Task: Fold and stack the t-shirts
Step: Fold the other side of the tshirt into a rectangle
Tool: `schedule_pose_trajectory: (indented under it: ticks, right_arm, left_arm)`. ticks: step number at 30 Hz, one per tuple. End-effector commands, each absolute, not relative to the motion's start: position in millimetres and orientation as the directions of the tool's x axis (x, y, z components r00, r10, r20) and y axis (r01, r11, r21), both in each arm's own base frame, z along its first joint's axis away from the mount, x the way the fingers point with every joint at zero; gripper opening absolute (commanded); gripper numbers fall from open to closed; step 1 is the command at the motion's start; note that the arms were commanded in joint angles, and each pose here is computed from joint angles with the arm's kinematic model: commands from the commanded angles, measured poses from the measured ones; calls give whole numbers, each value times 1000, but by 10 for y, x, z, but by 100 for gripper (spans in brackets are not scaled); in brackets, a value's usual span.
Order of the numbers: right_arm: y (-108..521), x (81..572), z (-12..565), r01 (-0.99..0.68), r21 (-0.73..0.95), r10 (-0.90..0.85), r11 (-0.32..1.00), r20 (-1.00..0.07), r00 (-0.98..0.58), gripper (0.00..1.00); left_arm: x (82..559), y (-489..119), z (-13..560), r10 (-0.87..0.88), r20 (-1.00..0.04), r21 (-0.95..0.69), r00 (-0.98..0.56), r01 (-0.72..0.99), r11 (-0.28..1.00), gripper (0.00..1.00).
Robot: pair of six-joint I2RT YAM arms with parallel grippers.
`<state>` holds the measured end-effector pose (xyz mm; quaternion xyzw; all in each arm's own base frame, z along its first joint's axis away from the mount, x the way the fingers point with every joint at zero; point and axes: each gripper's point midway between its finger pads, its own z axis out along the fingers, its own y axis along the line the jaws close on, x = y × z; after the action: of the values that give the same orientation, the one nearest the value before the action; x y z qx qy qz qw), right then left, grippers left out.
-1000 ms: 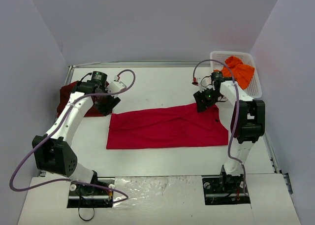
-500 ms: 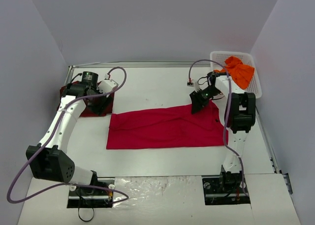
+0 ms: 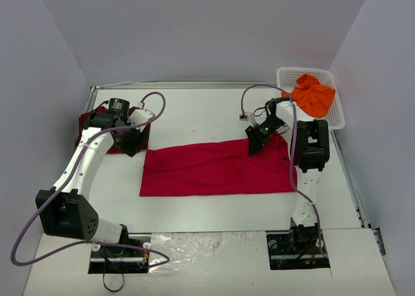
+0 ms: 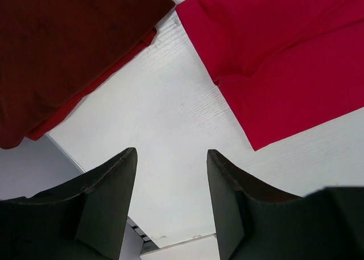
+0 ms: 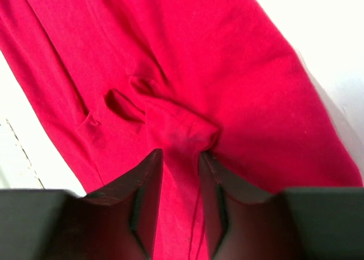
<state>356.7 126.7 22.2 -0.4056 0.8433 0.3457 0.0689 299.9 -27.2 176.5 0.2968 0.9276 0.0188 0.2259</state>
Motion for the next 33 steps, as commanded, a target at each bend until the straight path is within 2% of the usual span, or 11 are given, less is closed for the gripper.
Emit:
schedule_pose_trajectory:
  ticks: [1,3,14,25,33]
  right_arm:
    - [1317,3484,255,-710,572,-641,411,-372,-672,27]
    - [1320,3491,257,-707,572,-640,416,-368,-674,17]
    - [1322,3524,431,-722,543,-634,429,-388,-669,6]
    - [1406,3262,733,-791,473,-688,388,-422,-590,3]
    - [1454,2897,620,-796,490,-756,356,-350,-554,4]
  left_arm:
    - [2974,-250,1846,537,-438,175,-721,518,837,51]
    - [2975,-248,1840,536,-440,176,-721,516,838,51]
    - [2962,-255,1848,530,-455,171,-716,514,841,51]
    - [2961,-275,1857,527,-462,163,-714,516,841,51]
    - [2960,-277,1843,524,-460,158,-717,515,842,52]
